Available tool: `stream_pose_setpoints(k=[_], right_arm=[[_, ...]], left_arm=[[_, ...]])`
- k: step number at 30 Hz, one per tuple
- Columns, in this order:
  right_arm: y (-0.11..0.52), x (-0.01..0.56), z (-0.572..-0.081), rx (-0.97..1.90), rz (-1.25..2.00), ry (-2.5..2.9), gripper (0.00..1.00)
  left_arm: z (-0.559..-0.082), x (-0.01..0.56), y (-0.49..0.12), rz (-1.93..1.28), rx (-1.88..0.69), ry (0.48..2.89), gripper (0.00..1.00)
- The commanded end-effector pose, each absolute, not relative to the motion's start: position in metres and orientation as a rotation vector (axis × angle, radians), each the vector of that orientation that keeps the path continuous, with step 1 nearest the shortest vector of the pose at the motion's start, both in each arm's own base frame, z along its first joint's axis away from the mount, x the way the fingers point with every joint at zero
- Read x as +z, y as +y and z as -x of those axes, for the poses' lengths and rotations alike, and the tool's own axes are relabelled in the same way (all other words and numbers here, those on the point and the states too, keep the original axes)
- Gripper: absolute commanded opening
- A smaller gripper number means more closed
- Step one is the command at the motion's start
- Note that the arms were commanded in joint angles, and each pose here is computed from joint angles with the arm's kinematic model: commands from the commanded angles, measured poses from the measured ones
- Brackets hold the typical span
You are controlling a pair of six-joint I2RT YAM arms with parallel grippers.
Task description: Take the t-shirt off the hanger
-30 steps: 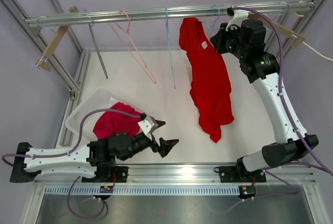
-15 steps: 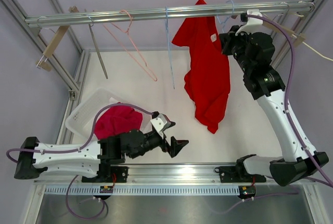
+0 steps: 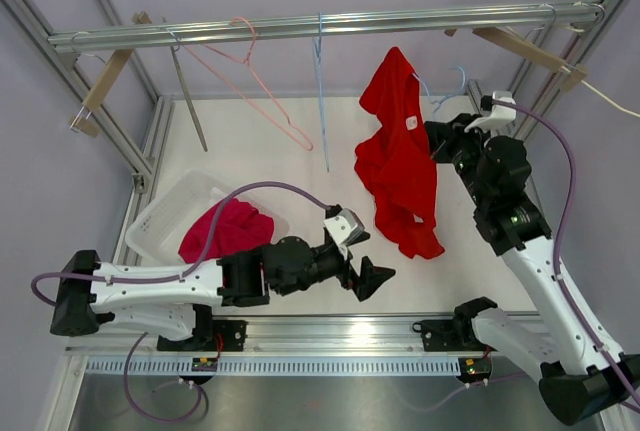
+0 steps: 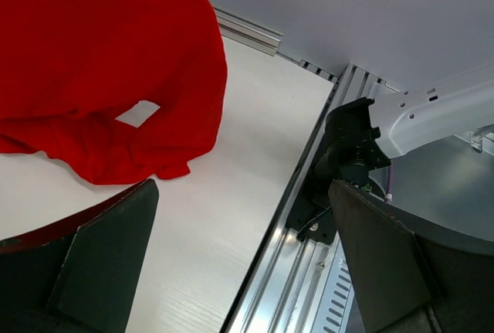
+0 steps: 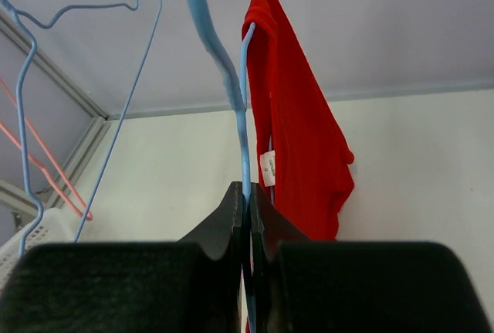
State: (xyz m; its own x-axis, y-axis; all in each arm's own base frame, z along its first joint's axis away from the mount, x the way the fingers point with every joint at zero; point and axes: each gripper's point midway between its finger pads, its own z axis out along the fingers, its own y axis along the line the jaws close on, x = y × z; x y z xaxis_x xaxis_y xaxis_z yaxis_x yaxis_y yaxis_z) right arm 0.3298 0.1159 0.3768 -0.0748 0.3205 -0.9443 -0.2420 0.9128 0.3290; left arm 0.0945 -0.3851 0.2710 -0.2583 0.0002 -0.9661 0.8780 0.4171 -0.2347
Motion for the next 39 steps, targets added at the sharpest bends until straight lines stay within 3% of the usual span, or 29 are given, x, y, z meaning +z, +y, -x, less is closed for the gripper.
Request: stream_pose_setpoints(k=[1,5,20,23,25,27,28,31,39], right_arm=[[0.118,0.416,-0.31,0.596,-0.165,1.423,0.0],[0.121,0.415,-0.293,0.634,-0.18,1.428,0.0],[0.134,0.495,-0.237,0.864,-0.1,1.254,0.0],[0.135,0.509,-0.227,0.899,-0.079,1.222,0.0],[0.134,0.515,-0.224,0.909,-0.081,1.208,0.0],[0.137,0.516,-0.22,0.926,-0.056,1.208,0.0],[0.137,0.516,-0.22,0.926,-0.056,1.208,0.0],[0.138,0.518,-0.222,0.917,-0.046,1.208,0.0],[0.142,0.537,-0.252,0.849,-0.054,1.162,0.0]], left_arm=[[-0.086,0.3,-0.409,-0.767,-1.144,1.564,0.99],[-0.091,0.298,-0.427,-0.757,-1.131,1.596,0.99],[-0.107,0.289,-0.48,-0.715,-1.076,1.665,0.98],[-0.11,0.282,-0.482,-0.716,-1.055,1.675,0.9],[-0.113,0.283,-0.48,-0.696,-1.042,1.672,0.77],[-0.114,0.283,-0.479,-0.693,-1.04,1.665,0.54],[-0.112,0.287,-0.477,-0.694,-1.05,1.657,0.29],[-0.106,0.287,-0.476,-0.719,-1.077,1.649,0.0],[-0.058,0.246,-0.473,-0.898,-1.159,1.699,0.0]])
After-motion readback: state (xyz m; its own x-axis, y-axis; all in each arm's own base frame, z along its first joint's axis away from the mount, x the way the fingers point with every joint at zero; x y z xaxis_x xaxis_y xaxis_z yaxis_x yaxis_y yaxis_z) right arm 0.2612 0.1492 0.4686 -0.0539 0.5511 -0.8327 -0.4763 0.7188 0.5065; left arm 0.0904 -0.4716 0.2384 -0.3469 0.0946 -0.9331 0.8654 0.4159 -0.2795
